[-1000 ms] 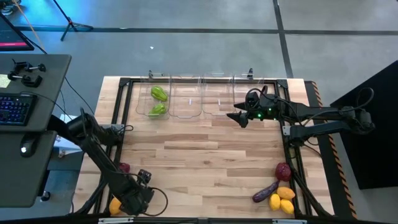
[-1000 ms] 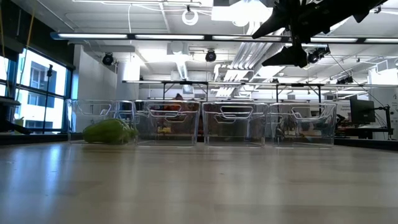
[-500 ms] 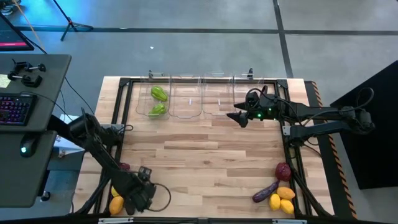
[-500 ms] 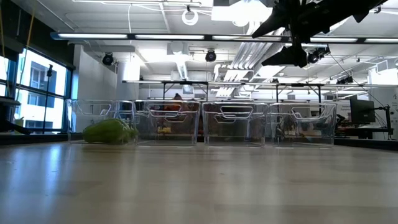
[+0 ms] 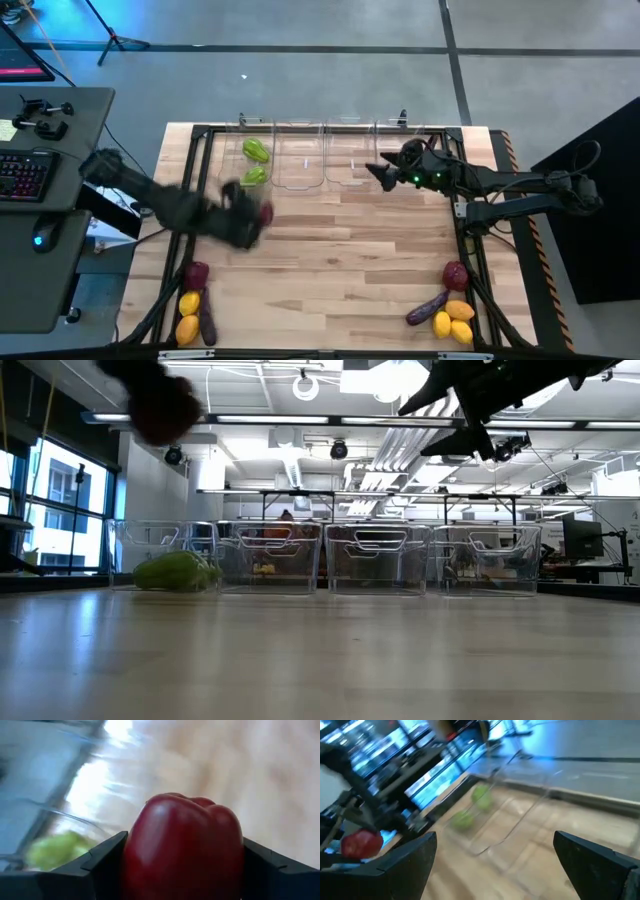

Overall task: Sort produce into baskets
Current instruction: Put the apple into the middle left transparent bin

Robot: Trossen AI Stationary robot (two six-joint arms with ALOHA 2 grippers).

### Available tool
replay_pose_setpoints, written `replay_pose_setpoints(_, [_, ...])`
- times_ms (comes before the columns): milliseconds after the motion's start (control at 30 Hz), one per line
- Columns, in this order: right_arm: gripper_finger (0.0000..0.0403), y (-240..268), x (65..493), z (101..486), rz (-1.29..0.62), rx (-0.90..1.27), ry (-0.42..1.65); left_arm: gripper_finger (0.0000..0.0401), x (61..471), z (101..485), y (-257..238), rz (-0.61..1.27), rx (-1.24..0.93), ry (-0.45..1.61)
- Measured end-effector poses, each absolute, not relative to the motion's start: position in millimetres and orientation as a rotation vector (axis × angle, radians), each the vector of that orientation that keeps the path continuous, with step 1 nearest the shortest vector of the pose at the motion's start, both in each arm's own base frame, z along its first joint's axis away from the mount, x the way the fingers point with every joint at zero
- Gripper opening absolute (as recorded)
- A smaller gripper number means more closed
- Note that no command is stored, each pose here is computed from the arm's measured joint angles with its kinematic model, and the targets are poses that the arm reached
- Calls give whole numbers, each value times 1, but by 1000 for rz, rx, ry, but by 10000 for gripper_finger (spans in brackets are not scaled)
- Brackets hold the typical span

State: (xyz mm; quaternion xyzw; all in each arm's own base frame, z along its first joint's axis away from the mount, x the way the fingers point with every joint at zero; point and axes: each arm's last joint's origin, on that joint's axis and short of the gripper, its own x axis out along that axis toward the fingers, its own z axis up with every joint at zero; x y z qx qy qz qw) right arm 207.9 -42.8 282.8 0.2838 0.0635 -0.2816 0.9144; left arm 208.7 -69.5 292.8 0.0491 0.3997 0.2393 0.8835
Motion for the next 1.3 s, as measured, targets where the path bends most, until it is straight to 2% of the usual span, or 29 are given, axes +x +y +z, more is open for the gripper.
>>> replay_pose_setpoints(100, [392,-44,207,284,-630,605,97,281,233,302,-26,629,36,719])
replay_pose_setpoints(267, [392,-45,209,289,-623,630,30,284,272,309,37,695,51,551])
replay_pose_setpoints(467, [392,-42,211,292,-538,647,22,285,286,314,81,800,98,427])
replay_pose_setpoints(667, [392,-34,212,292,-503,645,35,286,284,313,94,860,3,389])
replay_pose_setpoints(933, [392,-30,212,292,-516,637,31,289,288,311,94,817,-73,352])
replay_pose_setpoints(1167, [392,-30,212,292,-518,637,31,335,286,310,103,801,-114,349])
replay_pose_setpoints(1300, [392,-30,212,292,-519,630,33,363,285,310,105,799,-57,376])
